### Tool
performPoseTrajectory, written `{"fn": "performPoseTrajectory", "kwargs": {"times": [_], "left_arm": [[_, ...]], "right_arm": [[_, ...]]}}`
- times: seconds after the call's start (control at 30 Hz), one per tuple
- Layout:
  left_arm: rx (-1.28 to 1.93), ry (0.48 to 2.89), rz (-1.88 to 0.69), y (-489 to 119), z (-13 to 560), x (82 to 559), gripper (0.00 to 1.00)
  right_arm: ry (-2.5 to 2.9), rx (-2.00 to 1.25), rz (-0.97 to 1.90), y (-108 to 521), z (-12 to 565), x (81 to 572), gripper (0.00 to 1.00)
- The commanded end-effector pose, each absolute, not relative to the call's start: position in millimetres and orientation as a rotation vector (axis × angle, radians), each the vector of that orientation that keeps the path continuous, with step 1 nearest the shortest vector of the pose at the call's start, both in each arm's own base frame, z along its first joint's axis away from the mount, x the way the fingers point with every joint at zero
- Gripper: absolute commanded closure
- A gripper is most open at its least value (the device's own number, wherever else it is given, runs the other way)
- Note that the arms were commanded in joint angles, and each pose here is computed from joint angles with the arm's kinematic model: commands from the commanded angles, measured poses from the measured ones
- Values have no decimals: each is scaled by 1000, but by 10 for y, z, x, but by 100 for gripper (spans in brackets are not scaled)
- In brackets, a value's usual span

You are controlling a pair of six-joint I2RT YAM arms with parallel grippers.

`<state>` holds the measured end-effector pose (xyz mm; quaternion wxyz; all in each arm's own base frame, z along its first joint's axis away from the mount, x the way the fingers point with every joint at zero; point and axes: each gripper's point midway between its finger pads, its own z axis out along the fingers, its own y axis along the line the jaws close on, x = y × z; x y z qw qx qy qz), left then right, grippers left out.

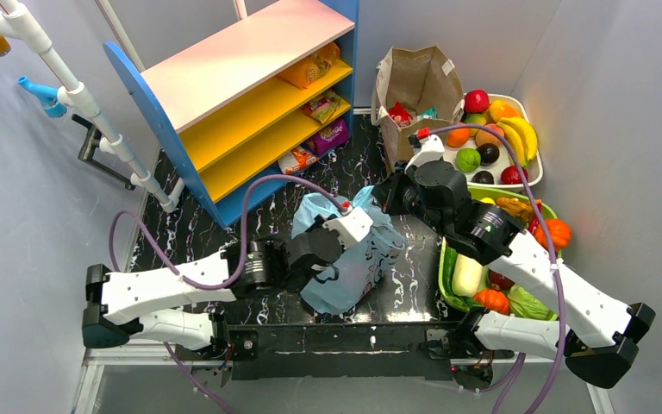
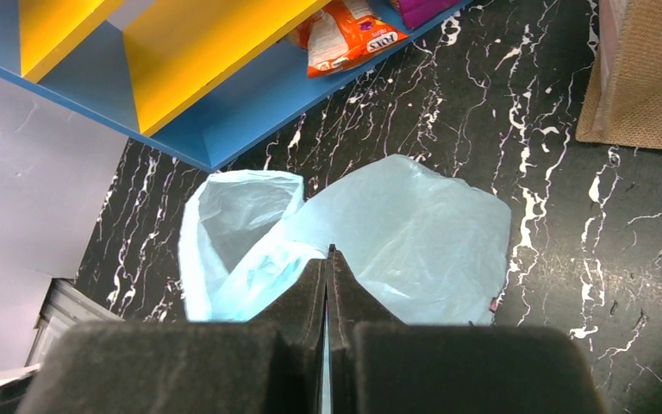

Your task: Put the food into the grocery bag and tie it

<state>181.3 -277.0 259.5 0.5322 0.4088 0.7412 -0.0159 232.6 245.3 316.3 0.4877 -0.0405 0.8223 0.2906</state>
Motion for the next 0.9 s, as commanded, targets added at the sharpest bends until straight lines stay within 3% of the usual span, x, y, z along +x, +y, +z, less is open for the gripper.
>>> {"fn": "performPoseTrajectory", "kwargs": {"times": [0.0, 0.33, 0.87], "left_arm": [[941, 1756, -168, -2530, 2918, 1655, 100], [1100, 1851, -510, -2086, 2787, 1001, 100], [755, 1971, -432, -1415, 2331, 1118, 100]], "right_arm": [[1927, -17, 669, 2305, 3449, 2399, 99], [1989, 71, 526, 2151, 3352, 2560, 99], [2067, 149, 492, 2036, 2891, 2671, 99]]}}
